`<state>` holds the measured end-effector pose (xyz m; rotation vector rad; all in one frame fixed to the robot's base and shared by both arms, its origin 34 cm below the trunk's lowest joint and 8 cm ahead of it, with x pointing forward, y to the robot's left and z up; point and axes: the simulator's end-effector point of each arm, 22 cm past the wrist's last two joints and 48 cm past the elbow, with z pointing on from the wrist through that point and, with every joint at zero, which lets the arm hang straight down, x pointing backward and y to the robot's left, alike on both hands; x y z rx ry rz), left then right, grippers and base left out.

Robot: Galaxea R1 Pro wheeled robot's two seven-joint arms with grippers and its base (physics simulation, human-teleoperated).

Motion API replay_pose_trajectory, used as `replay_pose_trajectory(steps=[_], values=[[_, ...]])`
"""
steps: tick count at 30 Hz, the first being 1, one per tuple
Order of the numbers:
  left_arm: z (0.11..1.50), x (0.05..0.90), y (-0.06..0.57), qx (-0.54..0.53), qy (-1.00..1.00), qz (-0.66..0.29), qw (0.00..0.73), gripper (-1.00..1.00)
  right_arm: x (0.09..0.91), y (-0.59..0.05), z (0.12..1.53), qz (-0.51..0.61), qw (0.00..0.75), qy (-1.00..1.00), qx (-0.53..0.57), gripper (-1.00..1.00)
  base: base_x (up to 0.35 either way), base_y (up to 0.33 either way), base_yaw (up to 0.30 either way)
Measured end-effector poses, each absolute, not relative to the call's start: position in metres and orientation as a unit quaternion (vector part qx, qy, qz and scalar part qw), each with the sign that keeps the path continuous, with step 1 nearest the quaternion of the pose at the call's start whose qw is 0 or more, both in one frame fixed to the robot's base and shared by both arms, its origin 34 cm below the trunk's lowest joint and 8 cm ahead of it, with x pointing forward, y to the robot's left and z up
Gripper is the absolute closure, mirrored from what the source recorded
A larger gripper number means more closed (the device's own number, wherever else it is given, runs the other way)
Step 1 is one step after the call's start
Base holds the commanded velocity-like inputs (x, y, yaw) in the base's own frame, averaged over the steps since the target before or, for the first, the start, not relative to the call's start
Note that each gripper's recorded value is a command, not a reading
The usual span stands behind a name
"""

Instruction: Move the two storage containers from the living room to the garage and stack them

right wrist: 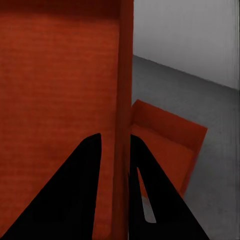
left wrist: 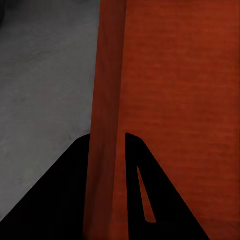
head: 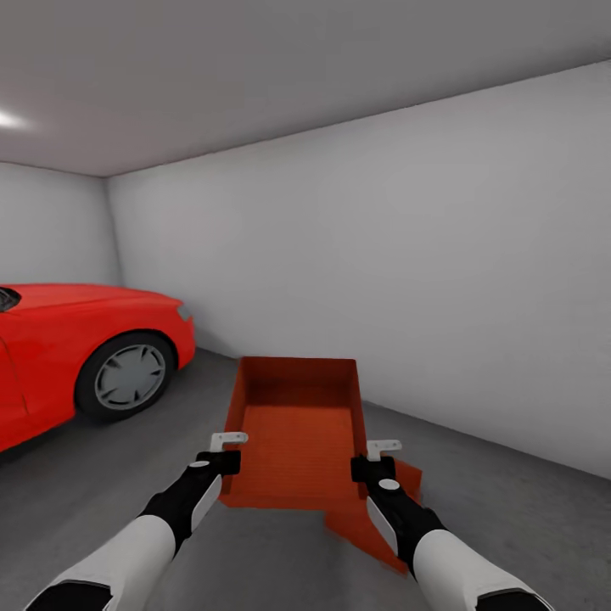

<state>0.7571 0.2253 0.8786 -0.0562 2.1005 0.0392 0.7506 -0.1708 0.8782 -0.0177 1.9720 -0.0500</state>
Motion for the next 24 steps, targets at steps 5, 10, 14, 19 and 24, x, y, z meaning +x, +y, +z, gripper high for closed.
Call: replay_pose_trajectory(steps=[5,10,14,19,24], values=[[0.8786,0.7571,0.2245,-0.023,0.867,0.017,0.497,1.0,0.7508,-0.1717,0.8782,-0.021,0.552,0.834,-0.008,1.0,0.297,0.222,-0.287],[0.8787,0.757,0.224,-0.023,0.868,0.017,0.496,1.0,0.7507,-0.1721,0.8779,-0.021,0.551,0.834,-0.008,1.0,0.296,0.222,-0.287],[0.8785,0.757,0.2244,-0.023,0.868,0.017,0.496,1.0,0.7505,-0.1717,0.8777,-0.021,0.551,0.834,-0.007,1.0,0.296,0.222,-0.287],[0.8786,0.757,0.2245,-0.023,0.867,0.017,0.497,1.0,0.7506,-0.1716,0.878,-0.021,0.552,0.834,-0.008,1.0,0.296,0.222,-0.287],[0.8785,0.757,0.2248,-0.023,0.868,0.017,0.497,1.0,0.7505,-0.1713,0.8779,-0.021,0.551,0.834,-0.007,1.0,0.296,0.222,-0.287]])
